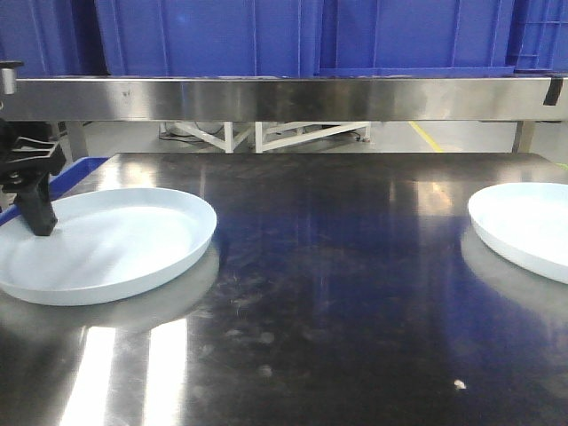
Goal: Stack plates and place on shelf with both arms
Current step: 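Lower the left gripper to the rim of the plate near it, then grasp the plate rim with the left gripper and lift it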
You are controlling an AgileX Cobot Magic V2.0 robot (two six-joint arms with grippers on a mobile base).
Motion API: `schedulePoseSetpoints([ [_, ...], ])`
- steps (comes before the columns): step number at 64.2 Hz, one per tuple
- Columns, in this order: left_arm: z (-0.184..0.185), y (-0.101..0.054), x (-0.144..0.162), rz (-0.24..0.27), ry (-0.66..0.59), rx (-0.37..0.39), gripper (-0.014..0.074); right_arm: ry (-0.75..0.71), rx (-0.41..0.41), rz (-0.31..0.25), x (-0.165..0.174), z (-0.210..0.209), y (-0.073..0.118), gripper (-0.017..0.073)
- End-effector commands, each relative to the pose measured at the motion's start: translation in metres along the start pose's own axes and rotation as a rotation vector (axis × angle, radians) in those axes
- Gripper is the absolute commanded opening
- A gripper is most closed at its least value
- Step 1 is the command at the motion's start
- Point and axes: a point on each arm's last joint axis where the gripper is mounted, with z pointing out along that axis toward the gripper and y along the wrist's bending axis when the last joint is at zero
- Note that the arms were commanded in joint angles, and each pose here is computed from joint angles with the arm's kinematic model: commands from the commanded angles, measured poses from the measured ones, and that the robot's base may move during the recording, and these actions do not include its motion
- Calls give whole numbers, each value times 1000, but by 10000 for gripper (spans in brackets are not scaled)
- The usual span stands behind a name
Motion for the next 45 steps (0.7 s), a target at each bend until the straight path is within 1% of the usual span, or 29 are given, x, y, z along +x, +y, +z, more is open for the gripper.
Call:
schedulePoseSetpoints([
  [1,-12,-3,-11,-7,-82,13,528,-110,-13,-16,-18,-5,2,557],
  [10,-11,-3,-11,-7,-77,12,526,-110,-13,-16,-18,-5,2,557],
  [13,-11,-3,-11,-7,-73,12,511,-110,-13,-16,-18,-5,2,557],
  [17,-11,-3,-10,-7,-65,11,411,-110,-13,-16,-18,-5,2,557],
  [25,-11,-3,-9,-7,-58,9,61,-110,-13,-16,-18,-5,2,557],
  [27,-11,-3,-9,-7,-58,9,111,-110,-13,-16,-18,-5,2,557],
  [28,-11,-3,-9,-7,-58,9,120,-110,-13,-16,-18,-5,2,557],
  [36,-18,-3,-11,-7,-70,11,100,-110,-13,-16,-18,-5,2,557],
  [45,-38,-4,-17,-18,-113,23,100,-108,-13,-16,-18,-5,2,557],
])
